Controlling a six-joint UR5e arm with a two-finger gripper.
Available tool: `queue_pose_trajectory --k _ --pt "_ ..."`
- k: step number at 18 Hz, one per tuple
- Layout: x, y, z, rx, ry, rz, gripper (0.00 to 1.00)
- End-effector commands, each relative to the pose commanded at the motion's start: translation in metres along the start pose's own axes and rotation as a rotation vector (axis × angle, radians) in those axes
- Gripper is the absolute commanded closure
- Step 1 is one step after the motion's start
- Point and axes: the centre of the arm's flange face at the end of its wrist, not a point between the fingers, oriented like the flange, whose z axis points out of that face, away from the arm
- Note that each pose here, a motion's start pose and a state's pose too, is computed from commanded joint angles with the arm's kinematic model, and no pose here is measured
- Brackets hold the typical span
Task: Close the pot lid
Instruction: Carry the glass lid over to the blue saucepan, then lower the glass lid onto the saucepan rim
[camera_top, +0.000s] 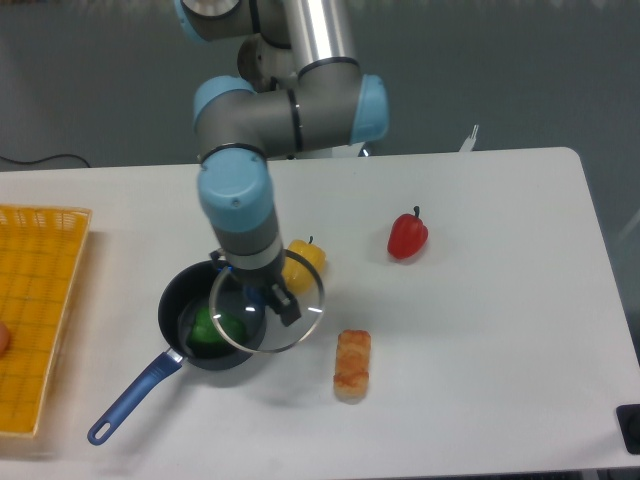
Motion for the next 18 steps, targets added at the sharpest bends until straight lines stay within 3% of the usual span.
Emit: queue_pose_trajectory --k 8,18 --pt "0.023 -0.028 0.013 -0.014 0.017 -0.01 0.59" --pt "0.02 -0.046 0.04 -0.006 0.007 -0.014 0.59"
